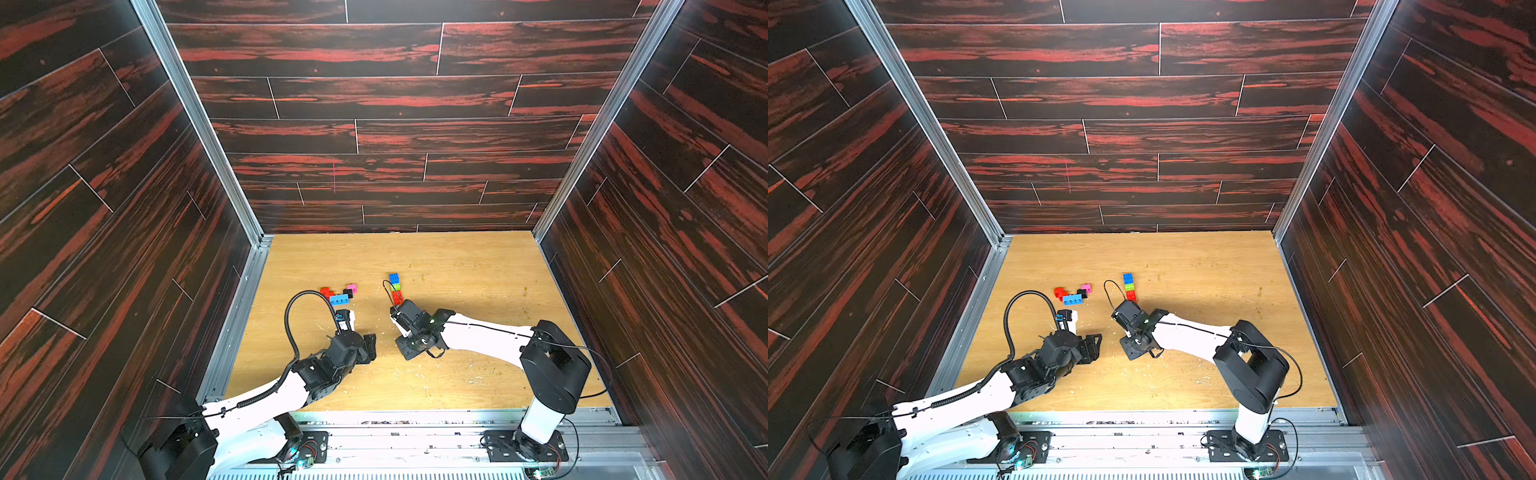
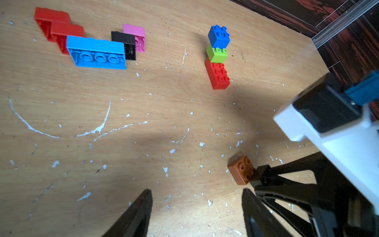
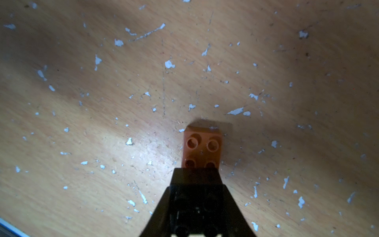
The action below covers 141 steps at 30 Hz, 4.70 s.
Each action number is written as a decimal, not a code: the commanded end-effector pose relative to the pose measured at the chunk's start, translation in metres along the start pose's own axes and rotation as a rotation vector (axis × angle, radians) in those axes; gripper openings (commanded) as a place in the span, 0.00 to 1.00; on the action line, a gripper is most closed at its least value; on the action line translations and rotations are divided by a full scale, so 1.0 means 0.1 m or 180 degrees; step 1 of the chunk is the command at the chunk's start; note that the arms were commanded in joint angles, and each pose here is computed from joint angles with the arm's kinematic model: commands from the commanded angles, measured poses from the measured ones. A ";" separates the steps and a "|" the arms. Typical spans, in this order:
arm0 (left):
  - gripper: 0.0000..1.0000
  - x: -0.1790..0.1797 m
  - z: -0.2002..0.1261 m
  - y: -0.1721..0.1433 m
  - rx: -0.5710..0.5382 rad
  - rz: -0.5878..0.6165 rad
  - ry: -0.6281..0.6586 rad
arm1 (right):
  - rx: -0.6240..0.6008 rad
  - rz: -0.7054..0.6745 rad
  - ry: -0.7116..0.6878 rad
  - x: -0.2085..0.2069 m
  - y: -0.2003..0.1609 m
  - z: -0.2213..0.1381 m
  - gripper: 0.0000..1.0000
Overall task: Assemble the letter v with lego
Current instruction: Assemble the lego brick with the lego brick.
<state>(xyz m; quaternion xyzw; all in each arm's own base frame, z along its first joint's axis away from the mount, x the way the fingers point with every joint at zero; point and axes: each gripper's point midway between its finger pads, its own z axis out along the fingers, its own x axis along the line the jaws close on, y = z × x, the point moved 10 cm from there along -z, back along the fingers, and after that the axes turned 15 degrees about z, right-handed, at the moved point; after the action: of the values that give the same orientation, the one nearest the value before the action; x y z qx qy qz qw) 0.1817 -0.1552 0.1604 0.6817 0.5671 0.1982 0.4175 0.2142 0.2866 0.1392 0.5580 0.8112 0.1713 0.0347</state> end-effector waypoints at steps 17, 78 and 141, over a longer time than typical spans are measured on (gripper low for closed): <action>0.92 0.05 -0.15 -0.10 -0.0121 -0.0143 -0.0264 | 0.0094 0.0032 -0.0212 0.02 -0.03 0.10 0.25; 1.00 -0.10 -0.22 -0.07 0.0387 0.0115 -0.0668 | 0.0536 0.0225 -0.0240 -0.11 -0.33 0.22 0.26; 1.00 -0.02 -0.31 -0.09 0.0313 0.0059 -0.0524 | 0.0203 0.0413 -0.0427 0.06 0.10 0.02 0.70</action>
<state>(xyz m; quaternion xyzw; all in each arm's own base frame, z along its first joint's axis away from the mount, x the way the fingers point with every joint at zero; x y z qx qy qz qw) 0.1537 -0.1488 0.1657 0.7262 0.5317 0.1068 0.4226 0.2201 0.2942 0.1307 0.6155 0.7811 0.0939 0.0472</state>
